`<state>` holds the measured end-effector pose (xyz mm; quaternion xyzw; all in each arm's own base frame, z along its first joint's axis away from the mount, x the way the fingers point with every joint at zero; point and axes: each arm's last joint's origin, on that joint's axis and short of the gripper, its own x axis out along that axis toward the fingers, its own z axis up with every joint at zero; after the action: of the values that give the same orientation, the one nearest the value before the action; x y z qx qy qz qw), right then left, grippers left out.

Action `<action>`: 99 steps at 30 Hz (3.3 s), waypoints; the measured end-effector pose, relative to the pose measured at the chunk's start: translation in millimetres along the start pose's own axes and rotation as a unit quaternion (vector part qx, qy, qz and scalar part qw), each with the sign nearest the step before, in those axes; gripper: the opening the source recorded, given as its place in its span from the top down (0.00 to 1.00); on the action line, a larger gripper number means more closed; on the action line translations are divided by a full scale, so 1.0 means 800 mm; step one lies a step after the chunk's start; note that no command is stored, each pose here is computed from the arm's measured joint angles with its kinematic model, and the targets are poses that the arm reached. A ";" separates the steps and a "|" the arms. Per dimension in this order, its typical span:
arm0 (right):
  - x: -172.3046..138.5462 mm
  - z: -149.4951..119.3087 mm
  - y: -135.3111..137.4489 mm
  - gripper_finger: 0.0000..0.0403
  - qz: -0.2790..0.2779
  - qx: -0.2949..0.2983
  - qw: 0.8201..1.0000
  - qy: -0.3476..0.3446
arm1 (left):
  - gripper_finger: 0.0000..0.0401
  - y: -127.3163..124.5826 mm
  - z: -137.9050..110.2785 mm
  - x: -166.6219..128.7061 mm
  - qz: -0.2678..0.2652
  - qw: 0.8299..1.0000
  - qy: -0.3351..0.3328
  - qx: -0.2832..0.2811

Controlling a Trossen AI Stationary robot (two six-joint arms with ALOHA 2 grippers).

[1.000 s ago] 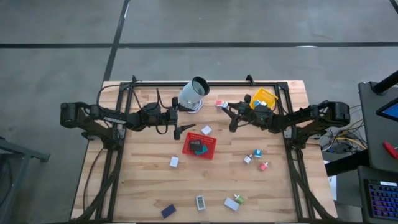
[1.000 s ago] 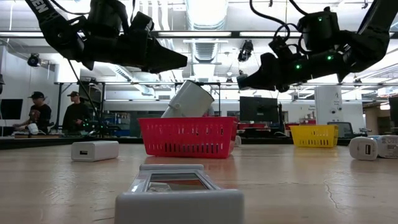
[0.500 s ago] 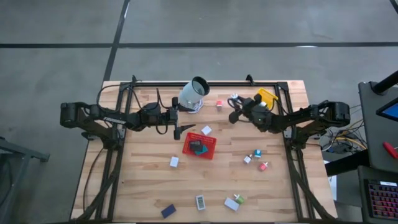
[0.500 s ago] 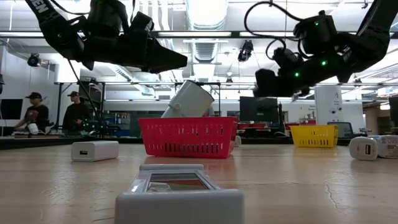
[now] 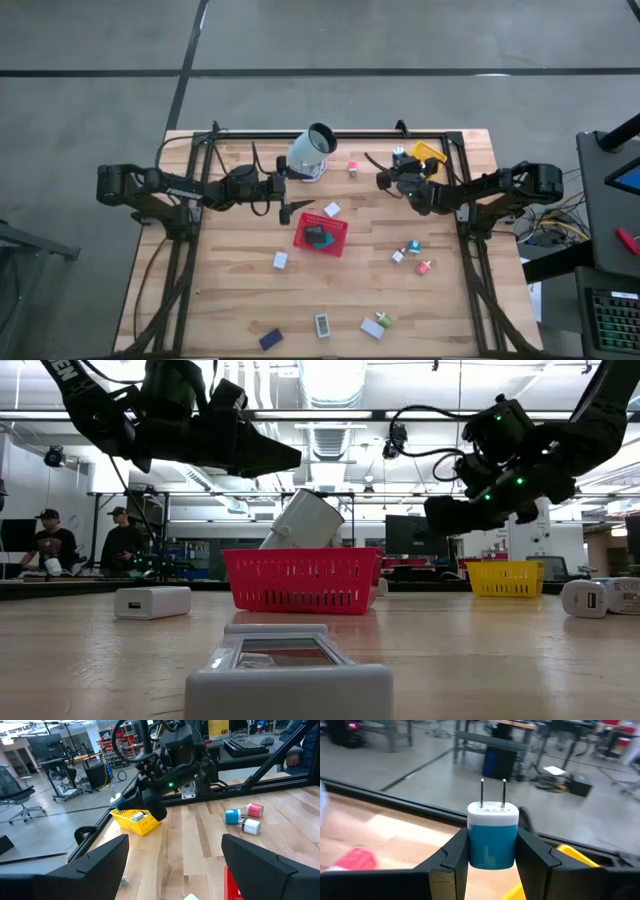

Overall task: Pick & Place Office items
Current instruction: Put the top blue charger adapter into the yellow basket

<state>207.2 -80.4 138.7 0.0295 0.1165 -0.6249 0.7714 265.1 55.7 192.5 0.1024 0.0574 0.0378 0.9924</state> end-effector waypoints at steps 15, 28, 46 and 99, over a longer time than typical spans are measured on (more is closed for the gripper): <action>0.002 -0.019 -0.018 0.70 -0.076 0.015 0.996 0.032 | 0.19 0.000 0.000 0.000 0.000 1.000 0.000 0.000; 0.002 -0.027 -0.029 0.70 -0.090 0.025 0.994 0.061 | 0.19 0.000 0.000 0.000 0.000 1.000 0.000 0.000; 0.007 0.022 -0.067 0.70 -0.032 0.024 0.983 0.179 | 0.19 0.000 0.000 0.000 -0.001 1.000 0.000 0.000; 0.021 0.032 -0.095 0.70 0.079 -0.078 0.913 0.392 | 0.19 0.000 0.000 0.000 -0.003 1.000 0.000 0.000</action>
<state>140.4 -118.3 167.6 0.2207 0.4552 -0.4887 0.7108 265.1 55.3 192.4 0.1020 0.0573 0.0351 0.9925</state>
